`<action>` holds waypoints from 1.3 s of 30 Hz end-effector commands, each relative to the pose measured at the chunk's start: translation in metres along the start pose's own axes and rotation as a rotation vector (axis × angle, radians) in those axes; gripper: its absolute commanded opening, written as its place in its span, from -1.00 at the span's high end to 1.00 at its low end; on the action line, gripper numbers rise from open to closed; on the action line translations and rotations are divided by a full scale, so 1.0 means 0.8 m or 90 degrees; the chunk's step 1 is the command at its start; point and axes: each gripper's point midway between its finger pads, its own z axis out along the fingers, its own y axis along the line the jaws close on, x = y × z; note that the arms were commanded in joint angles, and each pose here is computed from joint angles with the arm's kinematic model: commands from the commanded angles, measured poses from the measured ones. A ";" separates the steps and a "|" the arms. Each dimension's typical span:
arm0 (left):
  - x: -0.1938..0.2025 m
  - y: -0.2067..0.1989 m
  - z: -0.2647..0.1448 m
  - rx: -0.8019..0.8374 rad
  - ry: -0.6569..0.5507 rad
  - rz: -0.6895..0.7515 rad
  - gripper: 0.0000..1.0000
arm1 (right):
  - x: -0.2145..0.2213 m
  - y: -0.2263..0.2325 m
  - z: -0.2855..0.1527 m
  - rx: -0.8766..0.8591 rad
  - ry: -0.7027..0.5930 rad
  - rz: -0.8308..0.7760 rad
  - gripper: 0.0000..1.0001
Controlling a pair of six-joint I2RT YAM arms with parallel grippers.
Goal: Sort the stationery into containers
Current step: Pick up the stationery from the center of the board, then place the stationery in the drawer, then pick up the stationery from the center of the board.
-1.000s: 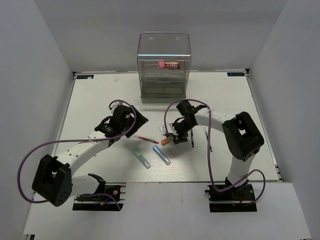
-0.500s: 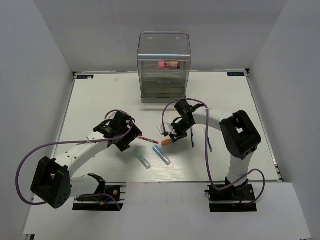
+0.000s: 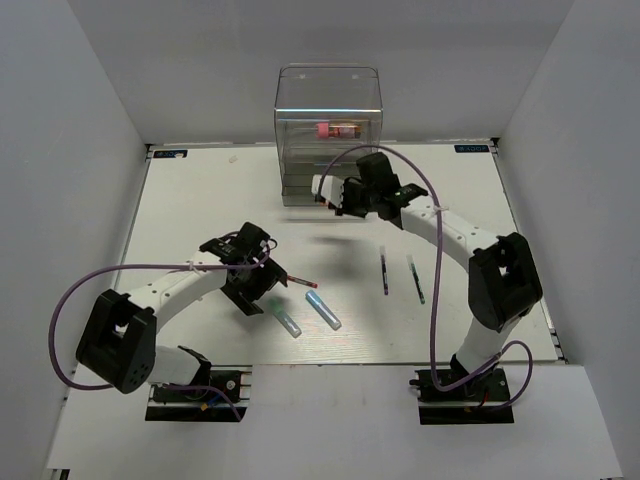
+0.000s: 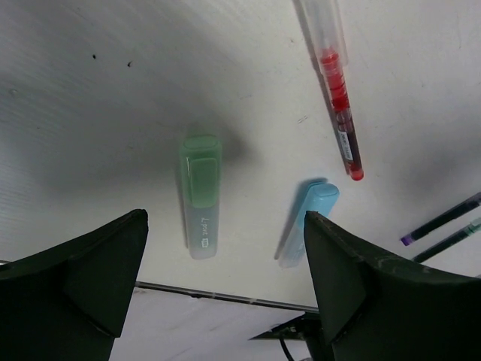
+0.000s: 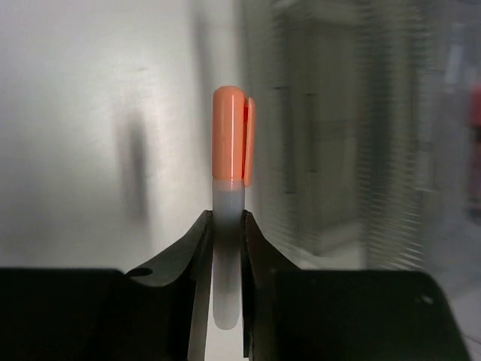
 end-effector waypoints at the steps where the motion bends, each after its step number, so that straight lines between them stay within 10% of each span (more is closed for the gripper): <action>1: 0.018 0.000 0.003 0.012 0.042 -0.037 -0.89 | -0.027 -0.096 -0.025 0.169 -0.008 0.007 1.00; 14: 0.025 0.010 0.043 -0.036 0.067 -0.041 -0.83 | 0.005 -0.156 0.018 0.193 0.058 -0.091 1.00; 17: 0.029 0.012 0.045 -0.043 0.070 -0.036 -0.77 | 0.018 -0.159 0.028 0.189 0.075 -0.087 0.57; 21: 0.030 0.016 0.047 -0.049 0.071 -0.036 -0.61 | 0.019 -0.164 0.027 0.187 0.074 -0.072 0.18; 30: 0.041 0.023 0.059 -0.056 0.094 -0.019 -0.30 | -0.006 -0.128 -0.008 0.158 0.001 -0.008 0.15; 36: 0.053 0.029 0.070 -0.091 0.120 0.017 0.24 | -0.012 -0.077 -0.039 0.131 -0.047 0.067 0.12; 39: 0.052 0.015 0.068 -0.081 0.121 0.046 0.43 | -0.017 -0.053 -0.051 0.102 -0.067 0.099 -0.21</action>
